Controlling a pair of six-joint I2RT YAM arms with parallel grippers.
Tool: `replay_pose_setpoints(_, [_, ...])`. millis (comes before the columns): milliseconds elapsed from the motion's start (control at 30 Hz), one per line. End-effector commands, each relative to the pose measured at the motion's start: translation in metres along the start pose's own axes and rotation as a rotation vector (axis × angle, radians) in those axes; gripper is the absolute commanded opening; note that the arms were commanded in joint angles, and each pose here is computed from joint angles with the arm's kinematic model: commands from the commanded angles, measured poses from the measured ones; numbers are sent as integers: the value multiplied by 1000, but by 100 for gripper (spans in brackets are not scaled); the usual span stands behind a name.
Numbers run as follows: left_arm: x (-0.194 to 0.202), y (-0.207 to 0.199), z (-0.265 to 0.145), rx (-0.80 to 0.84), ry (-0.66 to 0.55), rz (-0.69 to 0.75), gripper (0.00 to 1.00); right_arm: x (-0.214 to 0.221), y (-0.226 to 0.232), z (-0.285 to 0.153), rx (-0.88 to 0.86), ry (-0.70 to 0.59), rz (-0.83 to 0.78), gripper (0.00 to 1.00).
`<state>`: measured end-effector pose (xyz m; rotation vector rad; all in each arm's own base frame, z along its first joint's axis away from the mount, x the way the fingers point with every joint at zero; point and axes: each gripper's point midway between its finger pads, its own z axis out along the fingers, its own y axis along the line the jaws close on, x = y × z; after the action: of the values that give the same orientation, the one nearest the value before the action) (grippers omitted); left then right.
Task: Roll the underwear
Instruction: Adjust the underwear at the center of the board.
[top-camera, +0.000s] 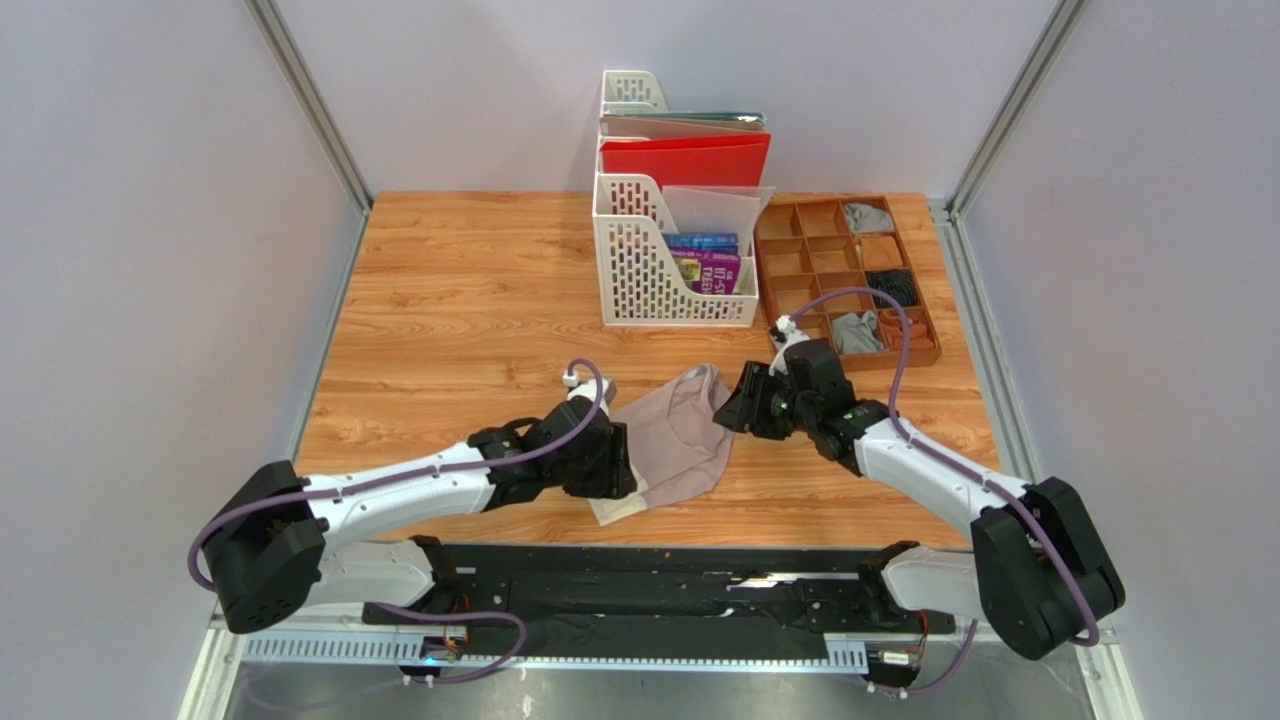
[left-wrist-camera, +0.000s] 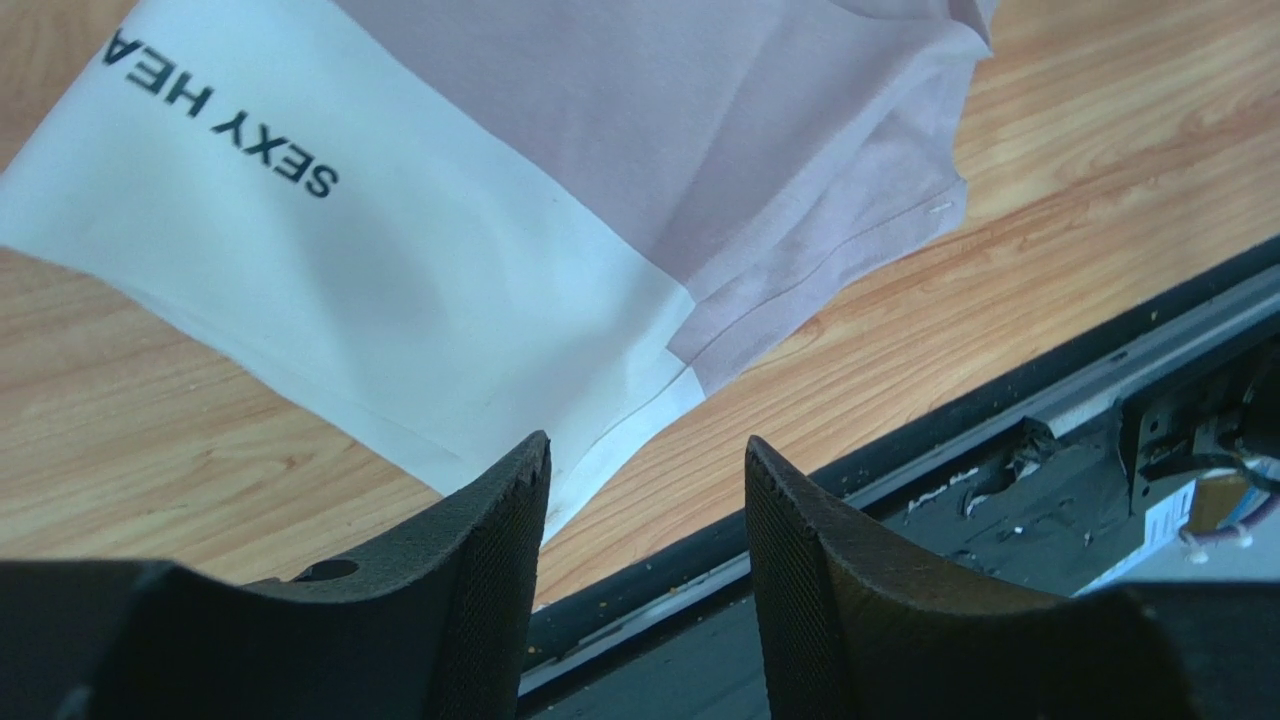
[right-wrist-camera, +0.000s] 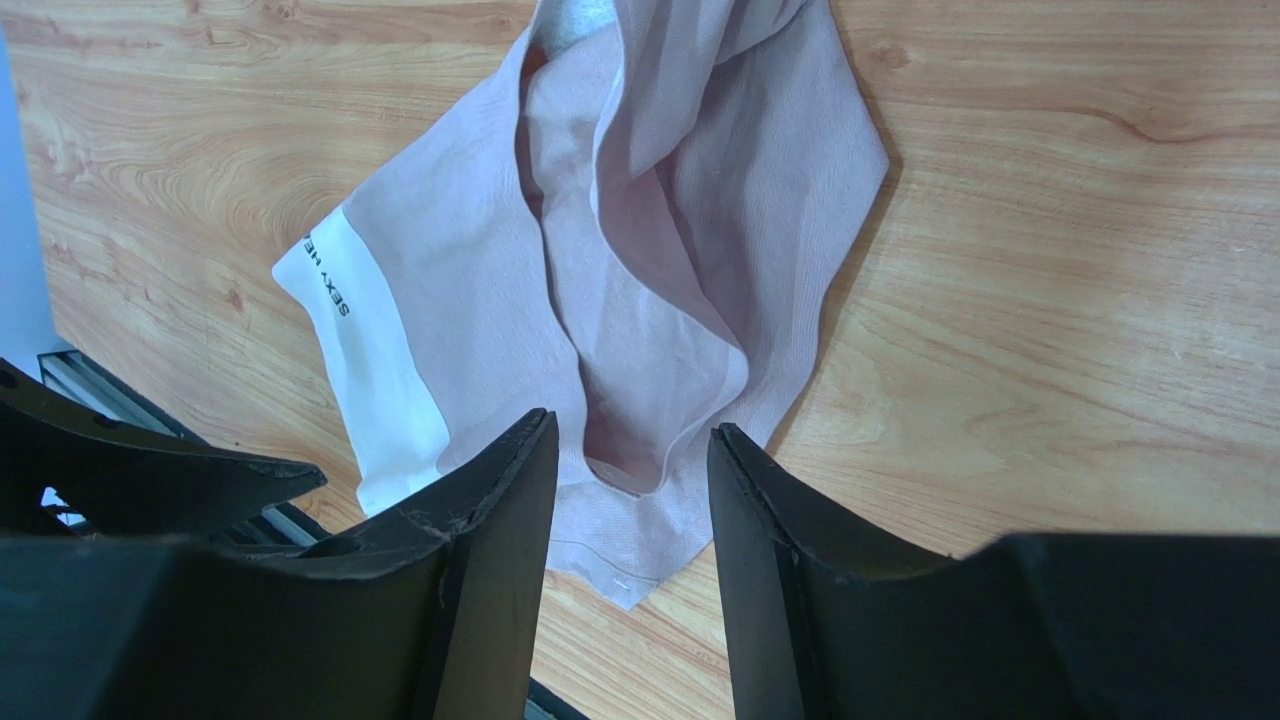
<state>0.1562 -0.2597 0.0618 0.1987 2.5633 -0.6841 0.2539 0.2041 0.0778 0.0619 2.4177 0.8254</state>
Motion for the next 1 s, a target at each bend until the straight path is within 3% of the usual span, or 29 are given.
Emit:
replay_pose_setpoints(0, [2, 8, -2, -59, -27, -93, 56, -5, 10, 0, -43, -25, -9, 46])
replay_pose_setpoints(600, [18, 14, 20, -217, 5, 39, 56, -3, 8, 0, -38, -20, -11, 46])
replay_pose_setpoints(867, [19, 17, 23, -258, 16, 86, 38, 1, 5, 1, -25, -7, -13, 46])
replay_pose_setpoints(967, [21, 20, 23, -277, 23, 93, 26, -1, 6, 0, -27, -11, -14, 46])
